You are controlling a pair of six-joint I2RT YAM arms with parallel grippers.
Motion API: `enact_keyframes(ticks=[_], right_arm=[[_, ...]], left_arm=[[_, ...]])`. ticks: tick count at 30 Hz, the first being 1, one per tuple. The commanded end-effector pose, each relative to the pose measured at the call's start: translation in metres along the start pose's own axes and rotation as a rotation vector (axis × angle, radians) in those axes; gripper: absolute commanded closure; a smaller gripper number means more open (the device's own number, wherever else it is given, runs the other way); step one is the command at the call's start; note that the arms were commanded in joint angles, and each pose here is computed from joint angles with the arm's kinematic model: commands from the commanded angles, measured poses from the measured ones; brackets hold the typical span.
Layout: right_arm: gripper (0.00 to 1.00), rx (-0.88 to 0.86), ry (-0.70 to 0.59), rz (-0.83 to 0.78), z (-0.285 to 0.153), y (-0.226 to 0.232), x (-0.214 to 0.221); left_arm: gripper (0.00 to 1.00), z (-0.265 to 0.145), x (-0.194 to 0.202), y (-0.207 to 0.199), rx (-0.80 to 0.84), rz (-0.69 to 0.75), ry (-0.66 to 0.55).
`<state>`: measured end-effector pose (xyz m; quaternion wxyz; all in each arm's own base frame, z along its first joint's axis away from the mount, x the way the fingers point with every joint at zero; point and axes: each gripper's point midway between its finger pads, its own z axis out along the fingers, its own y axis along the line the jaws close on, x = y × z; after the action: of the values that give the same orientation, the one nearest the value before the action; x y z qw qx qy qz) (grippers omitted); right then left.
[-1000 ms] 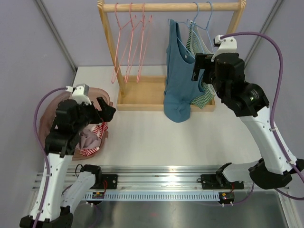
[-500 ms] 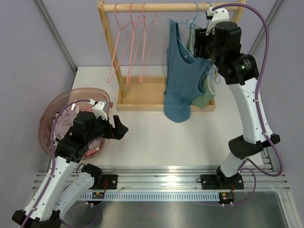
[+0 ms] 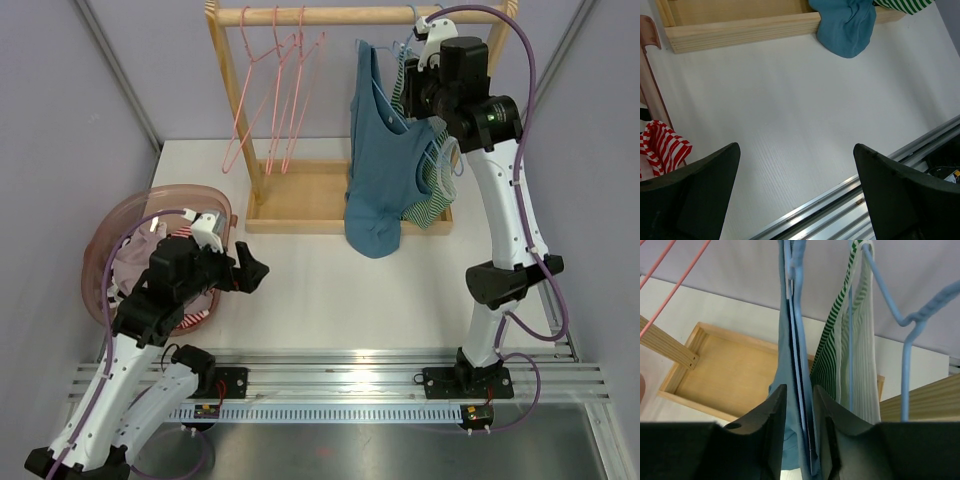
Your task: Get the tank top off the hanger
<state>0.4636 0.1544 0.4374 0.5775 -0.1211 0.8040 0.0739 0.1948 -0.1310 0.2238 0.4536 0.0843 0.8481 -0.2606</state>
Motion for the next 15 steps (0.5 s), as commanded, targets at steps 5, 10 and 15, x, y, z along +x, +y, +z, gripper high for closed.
enact_keyframes(ticks=[5,10,15], right_arm=[[1.0,-0.06,-0.064,0.036,0.002,0.012,-0.015],[1.0,-0.127,-0.107,0.085,-0.008,0.025,-0.03],[1.0,-0.156,-0.183,0.138,-0.032,0.029,-0.055]], left_arm=[[0.01,0.006,-0.007,-0.008,0.05,0.029,-0.027],[0.01,0.008,-0.005,-0.007,0.045,0.025,-0.011],[0.01,0.002,-0.011,-0.007,0.037,0.029,-0.046]])
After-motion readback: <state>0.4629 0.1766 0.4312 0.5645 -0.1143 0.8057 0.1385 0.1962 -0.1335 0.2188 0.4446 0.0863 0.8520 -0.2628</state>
